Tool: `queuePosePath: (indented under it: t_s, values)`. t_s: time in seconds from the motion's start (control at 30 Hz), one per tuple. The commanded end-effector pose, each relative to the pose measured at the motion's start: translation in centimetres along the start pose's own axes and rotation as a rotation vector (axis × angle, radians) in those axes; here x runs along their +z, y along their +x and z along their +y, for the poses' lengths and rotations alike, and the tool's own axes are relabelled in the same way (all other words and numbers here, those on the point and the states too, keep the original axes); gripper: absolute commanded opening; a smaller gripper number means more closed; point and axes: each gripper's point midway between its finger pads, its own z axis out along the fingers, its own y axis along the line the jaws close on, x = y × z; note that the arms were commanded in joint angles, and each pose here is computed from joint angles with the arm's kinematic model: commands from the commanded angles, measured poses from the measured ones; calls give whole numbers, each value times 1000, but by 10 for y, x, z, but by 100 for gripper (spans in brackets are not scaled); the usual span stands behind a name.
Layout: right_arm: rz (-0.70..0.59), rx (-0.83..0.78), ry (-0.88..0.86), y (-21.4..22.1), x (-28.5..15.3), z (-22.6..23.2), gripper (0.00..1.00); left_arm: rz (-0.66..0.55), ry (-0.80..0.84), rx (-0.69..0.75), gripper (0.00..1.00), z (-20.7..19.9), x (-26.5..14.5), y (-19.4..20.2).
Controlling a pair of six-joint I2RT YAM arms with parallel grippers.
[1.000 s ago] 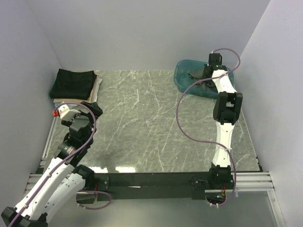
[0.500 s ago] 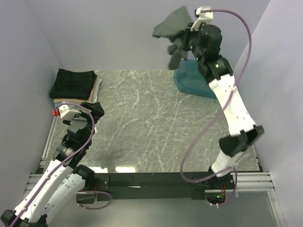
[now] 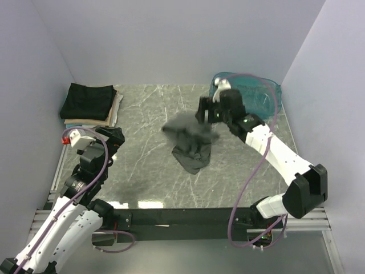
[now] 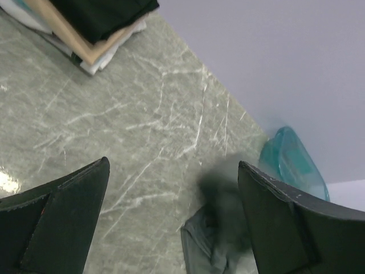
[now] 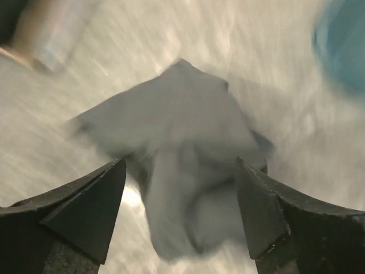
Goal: Fold and stack the t-shirts
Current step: Move the tshirt to the center of the board, then flatten the tshirt out
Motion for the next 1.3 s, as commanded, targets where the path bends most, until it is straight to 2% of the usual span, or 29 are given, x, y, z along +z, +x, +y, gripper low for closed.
queuePosePath:
  t_s: [0.0, 0.23, 0.4, 0.63, 0.73, 1.0, 1.27]
  values:
    - [-21, 93, 142, 14, -15, -25, 84, 69, 24, -16, 100, -13, -1, 9]
    - [35, 159, 255, 75, -40, -55, 85, 295, 117, 102, 99, -27, 7, 65]
    - [65, 200, 301, 103, -44, -66, 85, 537, 339, 110, 100, -52, -4, 126]
    - [103, 227, 285, 123, -37, -66, 85, 677, 364, 144, 98, -56, 11, 178]
    - [121, 231, 277, 129, -34, -66, 84, 725, 369, 176, 89, -61, 20, 198]
    - [179, 231, 303, 148, -33, -76, 84, 746, 274, 282, 66, -56, 66, 236]
    - [192, 243, 324, 155, -34, -91, 84, 834, 262, 355, 54, -55, 87, 274]
